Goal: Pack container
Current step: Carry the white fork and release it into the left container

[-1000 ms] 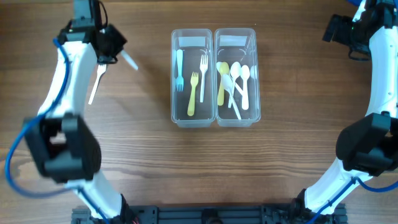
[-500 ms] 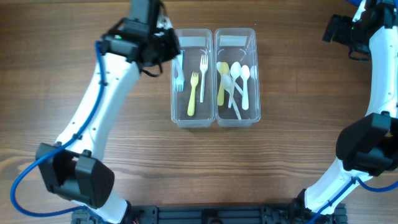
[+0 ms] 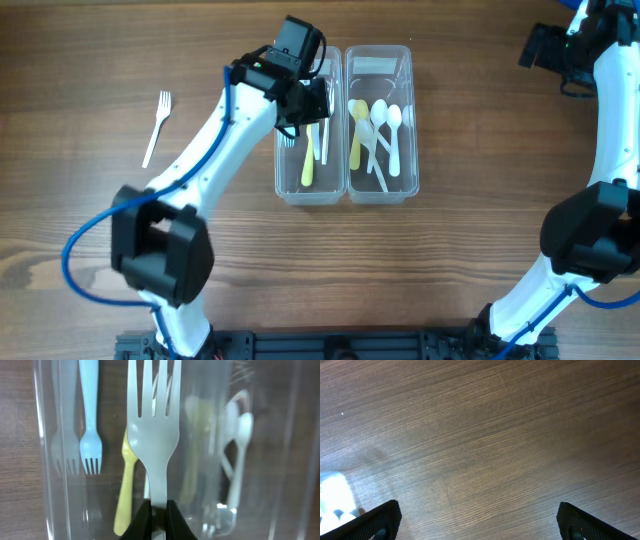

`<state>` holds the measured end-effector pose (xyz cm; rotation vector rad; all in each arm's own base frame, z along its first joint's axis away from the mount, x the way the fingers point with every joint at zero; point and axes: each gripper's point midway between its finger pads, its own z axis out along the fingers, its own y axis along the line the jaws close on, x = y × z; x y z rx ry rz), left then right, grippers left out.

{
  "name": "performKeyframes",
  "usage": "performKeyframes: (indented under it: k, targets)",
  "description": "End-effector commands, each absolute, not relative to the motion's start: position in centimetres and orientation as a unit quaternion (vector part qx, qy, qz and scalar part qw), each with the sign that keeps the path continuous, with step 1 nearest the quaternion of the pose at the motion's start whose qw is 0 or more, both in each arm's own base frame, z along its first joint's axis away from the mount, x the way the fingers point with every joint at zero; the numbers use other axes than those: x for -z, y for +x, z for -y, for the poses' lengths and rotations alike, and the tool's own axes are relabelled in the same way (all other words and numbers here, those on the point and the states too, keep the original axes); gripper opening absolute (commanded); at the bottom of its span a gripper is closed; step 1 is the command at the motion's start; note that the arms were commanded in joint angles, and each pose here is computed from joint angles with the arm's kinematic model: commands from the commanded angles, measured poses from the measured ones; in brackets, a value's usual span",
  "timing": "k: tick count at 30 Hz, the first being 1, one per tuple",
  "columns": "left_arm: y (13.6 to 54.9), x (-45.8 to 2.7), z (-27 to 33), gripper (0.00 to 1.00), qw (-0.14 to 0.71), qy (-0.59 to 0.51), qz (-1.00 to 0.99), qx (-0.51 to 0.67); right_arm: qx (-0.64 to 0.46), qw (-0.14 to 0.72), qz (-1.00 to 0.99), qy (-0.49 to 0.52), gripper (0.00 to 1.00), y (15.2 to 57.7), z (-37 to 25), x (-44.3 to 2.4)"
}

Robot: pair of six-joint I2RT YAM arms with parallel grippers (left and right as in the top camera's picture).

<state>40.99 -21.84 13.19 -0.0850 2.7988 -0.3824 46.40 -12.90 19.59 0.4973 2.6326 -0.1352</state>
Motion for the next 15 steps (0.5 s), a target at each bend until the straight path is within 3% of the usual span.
performKeyframes:
  k: [1,5,6,10,12,15]
  targets:
    - [41.4,-10.4,21.0,0.06,0.141,-0.019,-0.985,0.099,0.056,0.238,-0.953,0.177,1.0,46.6,12.9,-20.4]
    - [41.3,-8.9,20.9,0.05,0.128,-0.013,-0.988,0.089,0.056,0.238,-0.953,0.177,1.0,46.6,12.9,-20.4]
    - [41.3,-8.7,20.9,0.1,0.125,-0.013,-0.988,0.088,0.056,0.238,-0.953,0.177,1.0,46.6,12.9,-20.4]
    - [41.3,-8.5,20.9,0.66,0.124,-0.014,-0.988,0.087,0.056,0.238,-0.953,0.177,1.0,46.6,12.9,-20.4]
    - [41.3,-8.5,20.8,0.71,0.123,-0.014,-0.989,0.086,0.056,0.238,-0.953,0.177,1.0,46.6,12.9,-20.4]
    - [41.1,-9.0,20.4,0.69,0.121,-0.015,-0.989,0.084,0.056,0.238,-0.953,0.177,1.0,46.6,12.9,-20.4]
